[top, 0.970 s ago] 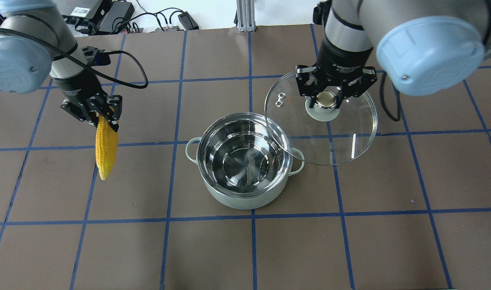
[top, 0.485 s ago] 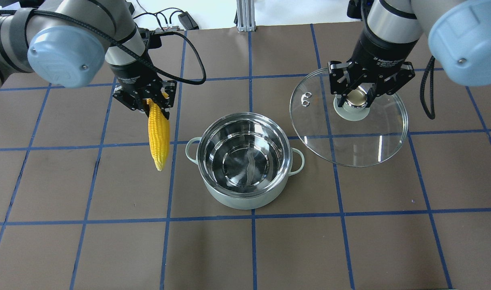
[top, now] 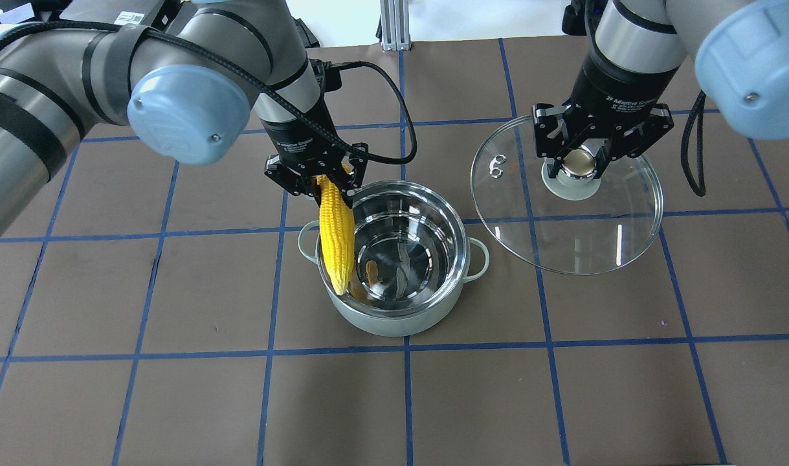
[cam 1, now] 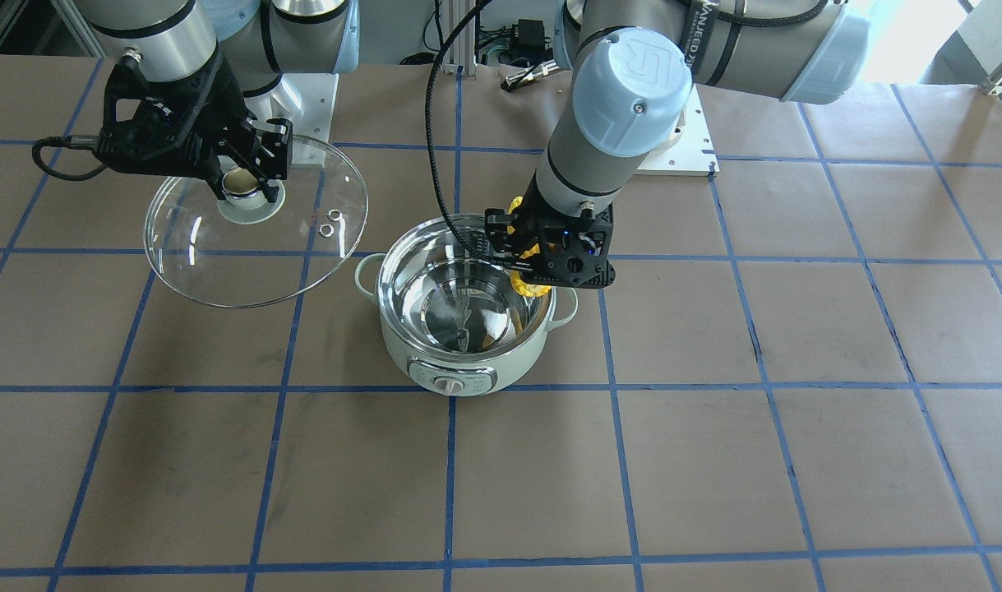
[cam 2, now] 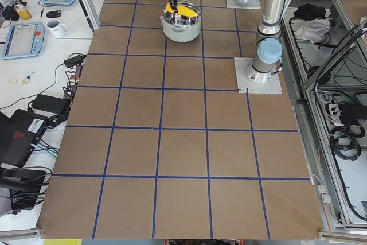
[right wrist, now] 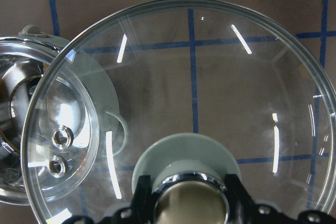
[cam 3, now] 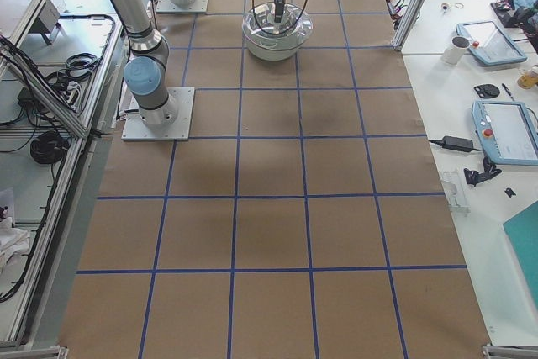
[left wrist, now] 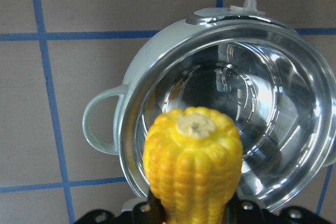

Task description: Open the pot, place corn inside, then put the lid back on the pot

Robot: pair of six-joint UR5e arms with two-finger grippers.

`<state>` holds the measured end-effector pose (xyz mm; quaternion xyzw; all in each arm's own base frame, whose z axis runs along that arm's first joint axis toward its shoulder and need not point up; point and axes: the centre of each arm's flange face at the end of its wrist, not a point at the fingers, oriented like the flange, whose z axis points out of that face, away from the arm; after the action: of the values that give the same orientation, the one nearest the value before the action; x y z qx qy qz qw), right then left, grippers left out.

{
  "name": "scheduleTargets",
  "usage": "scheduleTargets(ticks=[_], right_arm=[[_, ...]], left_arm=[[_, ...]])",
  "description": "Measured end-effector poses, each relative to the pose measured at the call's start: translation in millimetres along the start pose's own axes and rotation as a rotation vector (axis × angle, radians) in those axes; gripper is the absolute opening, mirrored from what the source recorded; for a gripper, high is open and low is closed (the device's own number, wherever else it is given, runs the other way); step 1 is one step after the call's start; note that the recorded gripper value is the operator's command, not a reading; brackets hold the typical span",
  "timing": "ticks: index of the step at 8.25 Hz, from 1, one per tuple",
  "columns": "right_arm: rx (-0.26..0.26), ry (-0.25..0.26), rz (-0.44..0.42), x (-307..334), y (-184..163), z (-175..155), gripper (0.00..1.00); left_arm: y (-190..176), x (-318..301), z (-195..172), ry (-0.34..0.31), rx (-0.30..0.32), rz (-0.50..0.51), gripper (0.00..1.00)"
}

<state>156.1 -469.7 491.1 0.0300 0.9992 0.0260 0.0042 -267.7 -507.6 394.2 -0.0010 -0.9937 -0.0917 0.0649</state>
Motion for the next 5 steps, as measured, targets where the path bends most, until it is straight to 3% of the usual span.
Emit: scheduleTargets(ticks=[5], right_arm=[[0.001, -0.001, -0.001, -0.3, 1.4, -1.1, 0.0]], left_arm=[[-12.0, 36.5, 47.8, 0.02, -0.043, 0.055, 0.0]])
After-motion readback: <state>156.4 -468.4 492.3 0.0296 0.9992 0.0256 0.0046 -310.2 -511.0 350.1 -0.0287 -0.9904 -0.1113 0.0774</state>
